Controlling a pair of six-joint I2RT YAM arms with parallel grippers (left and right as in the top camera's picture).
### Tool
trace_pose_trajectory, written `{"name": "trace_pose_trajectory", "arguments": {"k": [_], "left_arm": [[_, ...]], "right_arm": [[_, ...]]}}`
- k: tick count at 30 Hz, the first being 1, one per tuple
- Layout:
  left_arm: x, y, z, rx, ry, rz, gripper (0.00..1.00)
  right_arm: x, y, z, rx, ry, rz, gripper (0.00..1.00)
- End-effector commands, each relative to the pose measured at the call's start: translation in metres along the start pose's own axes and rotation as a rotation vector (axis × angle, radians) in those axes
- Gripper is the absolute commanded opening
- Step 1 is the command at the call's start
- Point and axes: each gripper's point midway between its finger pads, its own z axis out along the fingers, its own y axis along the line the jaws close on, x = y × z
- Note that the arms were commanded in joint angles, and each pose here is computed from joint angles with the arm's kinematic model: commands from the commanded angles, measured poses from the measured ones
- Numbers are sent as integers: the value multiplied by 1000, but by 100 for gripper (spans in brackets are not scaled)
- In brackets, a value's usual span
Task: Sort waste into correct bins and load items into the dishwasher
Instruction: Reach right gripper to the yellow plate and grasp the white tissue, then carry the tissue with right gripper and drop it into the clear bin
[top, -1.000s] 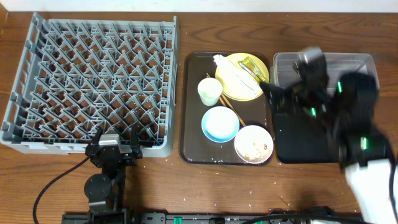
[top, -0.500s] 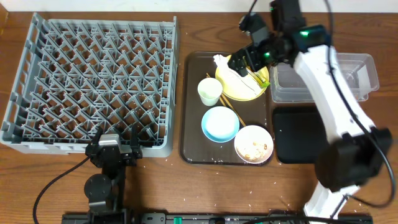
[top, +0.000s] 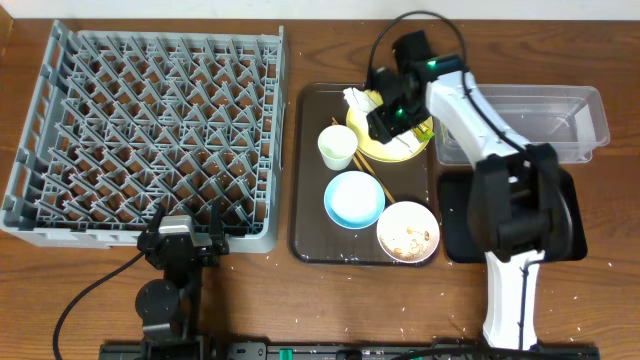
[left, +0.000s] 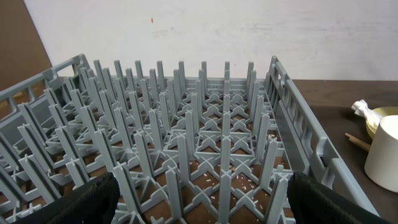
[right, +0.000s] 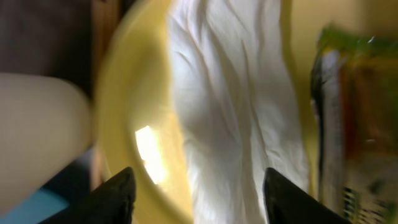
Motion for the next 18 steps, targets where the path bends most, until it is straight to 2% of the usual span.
{"name": "trace_pose_trajectory", "arguments": {"k": [1, 3, 6, 8, 13, 18], "left_arm": [[16, 0, 2, 4, 38, 10, 87], [16, 0, 2, 4, 38, 10, 87], [16, 0, 2, 4, 38, 10, 87], [16, 0, 2, 4, 38, 10, 87], [16, 0, 2, 4, 38, 10, 87], [16, 0, 2, 4, 38, 10, 87]], "right_arm": [[3, -8, 17, 106, 50, -5, 54], [7, -14, 24, 152, 72, 11, 43], [8, -19, 26, 193, 82, 30, 13], [7, -20, 26, 194, 77, 30, 1], [-5, -16, 4, 194, 26, 55, 1], [-36, -14, -78, 201, -171, 157, 1]]}}
